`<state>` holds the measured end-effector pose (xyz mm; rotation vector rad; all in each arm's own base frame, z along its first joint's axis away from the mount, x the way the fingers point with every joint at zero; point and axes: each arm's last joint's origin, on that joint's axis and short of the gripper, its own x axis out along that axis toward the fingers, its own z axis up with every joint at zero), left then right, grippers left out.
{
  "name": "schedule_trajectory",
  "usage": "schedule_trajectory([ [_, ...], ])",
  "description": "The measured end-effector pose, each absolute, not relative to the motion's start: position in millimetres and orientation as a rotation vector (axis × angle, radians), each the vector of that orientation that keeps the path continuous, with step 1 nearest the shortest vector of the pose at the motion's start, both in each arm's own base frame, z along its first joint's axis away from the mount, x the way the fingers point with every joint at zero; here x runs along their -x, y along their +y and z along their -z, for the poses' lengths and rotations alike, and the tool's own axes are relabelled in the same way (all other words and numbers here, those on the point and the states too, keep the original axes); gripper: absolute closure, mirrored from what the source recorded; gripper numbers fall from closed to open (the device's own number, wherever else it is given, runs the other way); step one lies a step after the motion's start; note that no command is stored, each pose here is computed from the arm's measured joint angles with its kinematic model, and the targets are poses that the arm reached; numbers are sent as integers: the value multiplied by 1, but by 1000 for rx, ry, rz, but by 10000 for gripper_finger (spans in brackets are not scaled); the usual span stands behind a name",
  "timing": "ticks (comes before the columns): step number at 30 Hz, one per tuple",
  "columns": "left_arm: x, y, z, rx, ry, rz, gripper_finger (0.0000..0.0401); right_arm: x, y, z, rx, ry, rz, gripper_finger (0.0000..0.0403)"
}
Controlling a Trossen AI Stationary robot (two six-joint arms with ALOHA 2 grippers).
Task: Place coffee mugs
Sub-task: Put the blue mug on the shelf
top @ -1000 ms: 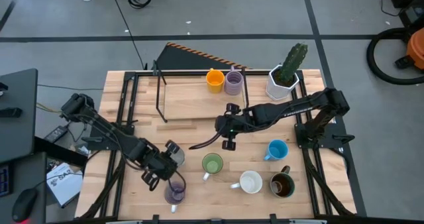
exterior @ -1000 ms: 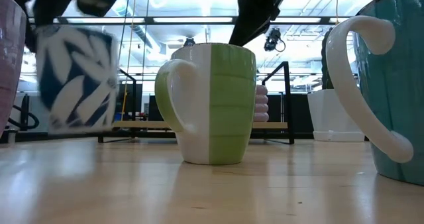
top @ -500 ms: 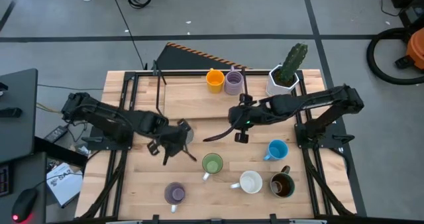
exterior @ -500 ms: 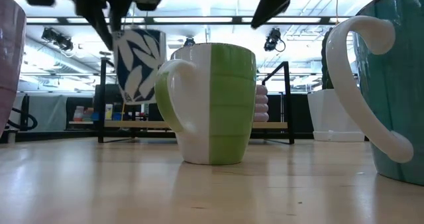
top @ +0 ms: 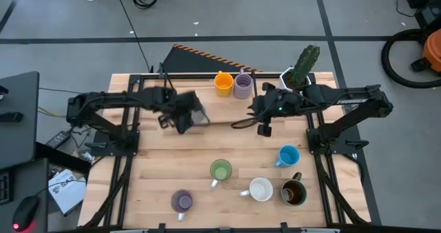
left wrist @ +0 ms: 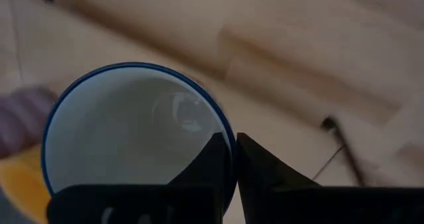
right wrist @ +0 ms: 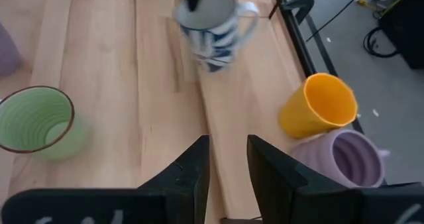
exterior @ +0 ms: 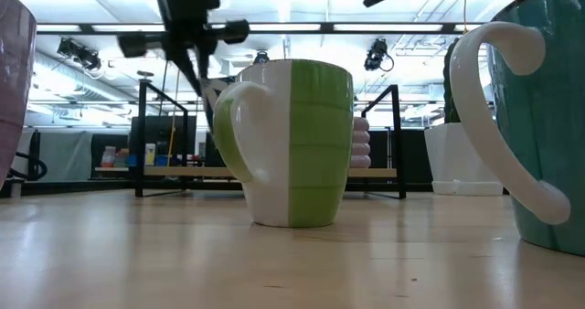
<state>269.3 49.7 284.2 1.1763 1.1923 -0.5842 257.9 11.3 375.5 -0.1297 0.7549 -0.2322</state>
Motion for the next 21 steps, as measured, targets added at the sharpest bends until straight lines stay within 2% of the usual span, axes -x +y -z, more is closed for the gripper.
schedule_trajectory([
  [11, -264, 123, -281, -1177, 1119, 522, 377, -260, 0, -374, 121, 746, 235, 296],
  [16, -262, 152, -280, -1241, 1107, 454, 377, -261, -6, -365, 118, 760, 239, 296],
  [21, -262, 175, -268, -1209, 1115, 436, 377, -264, -14, -360, 89, 755, 238, 296],
])
